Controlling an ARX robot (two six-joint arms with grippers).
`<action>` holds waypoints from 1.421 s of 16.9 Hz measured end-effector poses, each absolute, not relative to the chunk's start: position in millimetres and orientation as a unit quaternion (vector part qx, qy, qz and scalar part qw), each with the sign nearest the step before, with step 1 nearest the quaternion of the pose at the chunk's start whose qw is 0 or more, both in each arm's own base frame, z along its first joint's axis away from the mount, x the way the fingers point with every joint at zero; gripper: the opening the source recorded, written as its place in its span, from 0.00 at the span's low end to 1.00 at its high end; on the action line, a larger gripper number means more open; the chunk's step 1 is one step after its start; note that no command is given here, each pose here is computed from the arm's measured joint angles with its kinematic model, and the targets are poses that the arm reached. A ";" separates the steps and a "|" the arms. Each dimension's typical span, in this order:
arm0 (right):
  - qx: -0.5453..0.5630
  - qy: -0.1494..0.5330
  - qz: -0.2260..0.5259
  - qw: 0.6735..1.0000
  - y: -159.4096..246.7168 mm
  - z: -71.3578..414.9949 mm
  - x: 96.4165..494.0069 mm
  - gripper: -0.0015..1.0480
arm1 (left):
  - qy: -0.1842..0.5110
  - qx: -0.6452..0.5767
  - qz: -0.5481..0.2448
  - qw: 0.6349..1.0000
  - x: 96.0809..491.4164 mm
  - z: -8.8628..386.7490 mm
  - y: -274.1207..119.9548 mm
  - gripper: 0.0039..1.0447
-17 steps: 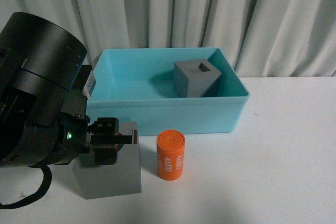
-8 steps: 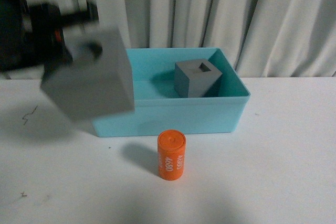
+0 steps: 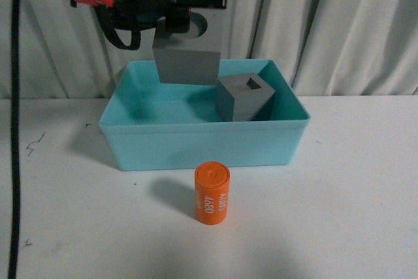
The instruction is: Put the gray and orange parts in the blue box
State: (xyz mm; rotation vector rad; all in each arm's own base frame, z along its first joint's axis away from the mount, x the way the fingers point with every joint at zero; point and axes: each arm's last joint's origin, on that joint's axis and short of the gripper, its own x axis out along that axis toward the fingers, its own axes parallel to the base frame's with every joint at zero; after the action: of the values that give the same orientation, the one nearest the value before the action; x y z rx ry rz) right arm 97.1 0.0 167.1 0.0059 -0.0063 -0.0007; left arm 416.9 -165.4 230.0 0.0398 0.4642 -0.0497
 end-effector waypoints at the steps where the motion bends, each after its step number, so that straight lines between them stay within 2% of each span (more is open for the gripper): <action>1: 0.003 -0.003 0.000 1.000 0.0 167.1 97.1 0.94 | 0.237 0.034 -0.015 0.971 429.8 217.5 -168.7 0.18; 5: 0.003 -0.003 0.000 1.000 0.0 167.1 97.1 0.94 | 0.293 0.091 0.006 0.952 454.7 161.7 -162.6 0.18; 9: 0.003 -0.003 0.000 1.000 0.0 167.1 97.1 0.94 | 0.288 0.088 0.024 0.953 467.6 163.8 -153.9 0.18; 13: 0.003 -0.003 0.000 1.000 0.0 167.1 97.1 0.94 | 0.307 0.077 0.040 0.948 470.3 156.3 -142.6 0.56; 17: 0.003 -0.003 0.000 1.000 0.0 167.1 97.1 0.94 | 0.307 0.050 0.032 0.950 462.4 163.2 -136.5 0.85; 18: 0.003 -0.003 0.000 1.000 0.0 167.1 97.1 0.94 | 0.315 0.029 0.014 0.948 450.8 173.7 -134.2 0.95; 22: 0.003 -0.003 0.000 1.000 0.0 167.1 97.1 0.94 | 0.296 -0.117 -0.079 0.945 367.7 251.7 -120.8 0.94; 23: 0.003 -0.003 0.000 1.000 0.0 167.1 97.1 0.94 | 0.283 -0.155 -0.097 0.941 327.3 269.8 -112.5 0.94; 24: 0.003 -0.003 0.000 1.000 0.0 167.1 97.1 0.94 | 0.284 -0.171 -0.110 0.937 281.2 269.2 -98.5 0.94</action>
State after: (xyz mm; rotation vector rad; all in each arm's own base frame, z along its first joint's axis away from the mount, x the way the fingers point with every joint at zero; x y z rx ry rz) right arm 97.1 0.0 167.1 0.0059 -0.0059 -0.0007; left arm 281.2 -98.5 269.2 -0.3494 0.5813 -0.2240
